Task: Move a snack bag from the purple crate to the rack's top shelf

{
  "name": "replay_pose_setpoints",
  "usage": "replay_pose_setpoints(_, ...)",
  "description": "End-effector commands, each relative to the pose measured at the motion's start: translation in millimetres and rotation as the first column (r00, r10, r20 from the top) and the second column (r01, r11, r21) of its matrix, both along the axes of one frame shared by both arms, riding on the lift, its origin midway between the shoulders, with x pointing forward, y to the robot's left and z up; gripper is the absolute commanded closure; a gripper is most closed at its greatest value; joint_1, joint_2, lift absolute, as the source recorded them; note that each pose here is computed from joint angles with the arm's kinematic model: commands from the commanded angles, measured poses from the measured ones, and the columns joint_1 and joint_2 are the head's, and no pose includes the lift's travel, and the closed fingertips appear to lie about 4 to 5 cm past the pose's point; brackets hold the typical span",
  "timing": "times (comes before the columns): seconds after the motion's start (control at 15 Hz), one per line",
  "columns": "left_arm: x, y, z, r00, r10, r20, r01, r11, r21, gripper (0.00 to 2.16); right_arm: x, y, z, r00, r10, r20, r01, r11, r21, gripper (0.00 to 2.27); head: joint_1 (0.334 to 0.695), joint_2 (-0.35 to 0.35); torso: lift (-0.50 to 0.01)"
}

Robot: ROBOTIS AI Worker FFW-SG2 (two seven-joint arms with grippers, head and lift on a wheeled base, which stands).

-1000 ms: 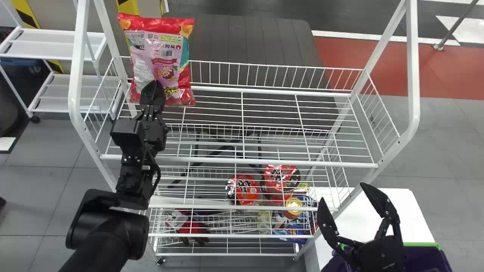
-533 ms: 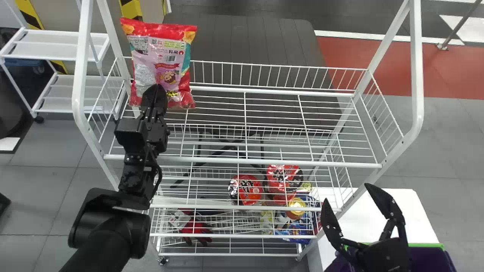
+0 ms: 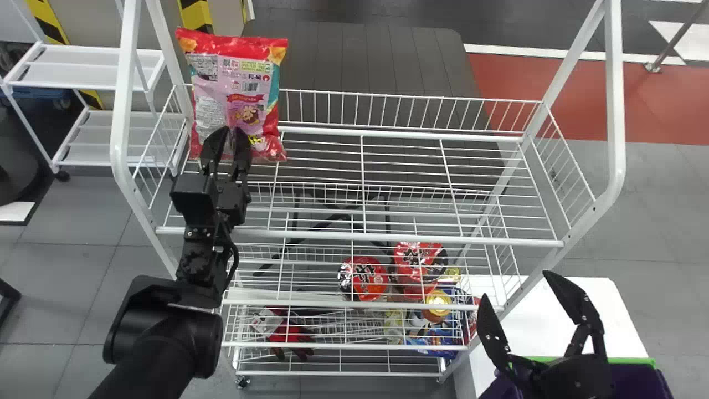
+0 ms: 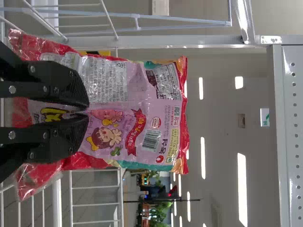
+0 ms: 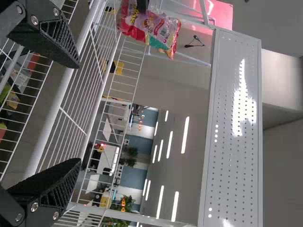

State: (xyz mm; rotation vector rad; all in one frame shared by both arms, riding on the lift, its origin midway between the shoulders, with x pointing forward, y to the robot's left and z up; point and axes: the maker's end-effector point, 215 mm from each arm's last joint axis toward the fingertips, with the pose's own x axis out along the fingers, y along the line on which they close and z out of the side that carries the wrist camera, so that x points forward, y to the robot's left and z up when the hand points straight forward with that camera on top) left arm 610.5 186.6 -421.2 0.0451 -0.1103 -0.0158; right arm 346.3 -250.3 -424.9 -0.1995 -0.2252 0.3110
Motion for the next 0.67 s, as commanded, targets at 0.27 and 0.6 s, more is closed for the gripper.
replay_pose_setpoints(0.27,-1.6,4.0,-4.5,1.0,0.004,-0.008,-0.004,1.0,0.009,0.45,-2.7,0.5,3.0,1.0,0.003,0.011,-0.003,1.0,-0.001,0.12,0.695,-0.073,-0.012)
replay_pose_setpoints(0.6,-38.8,8.7,-0.5,1.0,0.017,-0.005,-0.017,0.999,-0.038,0.12,1.4,-3.2,4.4,1.0,-0.006,-0.01,0.006,1.0,-0.003,0.12,0.695,-0.067,-0.012)
